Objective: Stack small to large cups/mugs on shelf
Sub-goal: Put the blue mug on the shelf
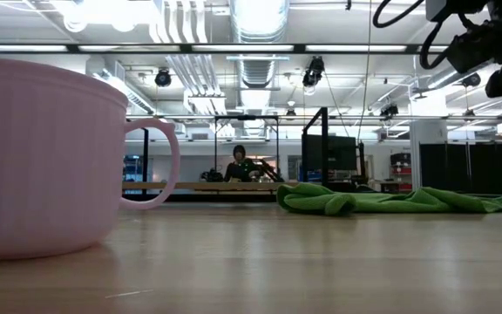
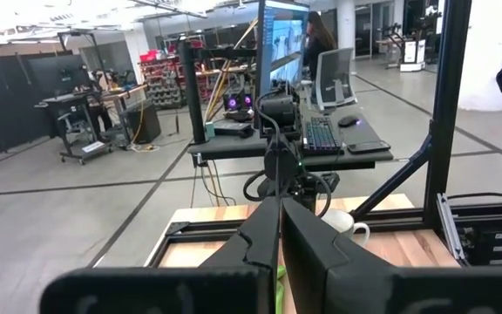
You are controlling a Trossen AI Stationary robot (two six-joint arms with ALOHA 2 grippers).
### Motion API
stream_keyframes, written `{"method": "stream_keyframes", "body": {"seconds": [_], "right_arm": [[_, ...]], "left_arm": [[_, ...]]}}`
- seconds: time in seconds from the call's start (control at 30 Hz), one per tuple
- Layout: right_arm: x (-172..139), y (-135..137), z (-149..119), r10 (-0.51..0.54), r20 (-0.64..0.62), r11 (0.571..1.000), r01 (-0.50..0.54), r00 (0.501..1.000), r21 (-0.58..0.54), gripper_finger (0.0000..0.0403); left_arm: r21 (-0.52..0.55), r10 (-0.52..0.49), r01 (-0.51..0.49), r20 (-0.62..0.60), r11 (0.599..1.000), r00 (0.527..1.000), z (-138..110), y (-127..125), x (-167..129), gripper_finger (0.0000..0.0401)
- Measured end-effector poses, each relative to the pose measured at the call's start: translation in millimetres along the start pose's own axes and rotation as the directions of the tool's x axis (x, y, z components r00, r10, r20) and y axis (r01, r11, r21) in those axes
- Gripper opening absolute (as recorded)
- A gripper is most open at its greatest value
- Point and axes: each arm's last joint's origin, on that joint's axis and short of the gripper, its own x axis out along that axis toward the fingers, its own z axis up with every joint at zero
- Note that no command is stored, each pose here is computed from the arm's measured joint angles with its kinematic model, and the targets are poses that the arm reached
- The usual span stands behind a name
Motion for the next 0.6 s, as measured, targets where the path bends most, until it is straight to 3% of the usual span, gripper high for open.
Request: {"method": "stream_keyframes", "body": {"seconds": [0.6], "right_arm": [[18.1, -2.3, 6.5, 0.016, 0.034, 1.0, -0.015, 0.999, -0.011, 0.0111]], "left_arm": [[0.002, -0.001, 0.001, -0.007, 1.0, 1.0, -1.0, -0.7, 2.2, 0.0001]]}}
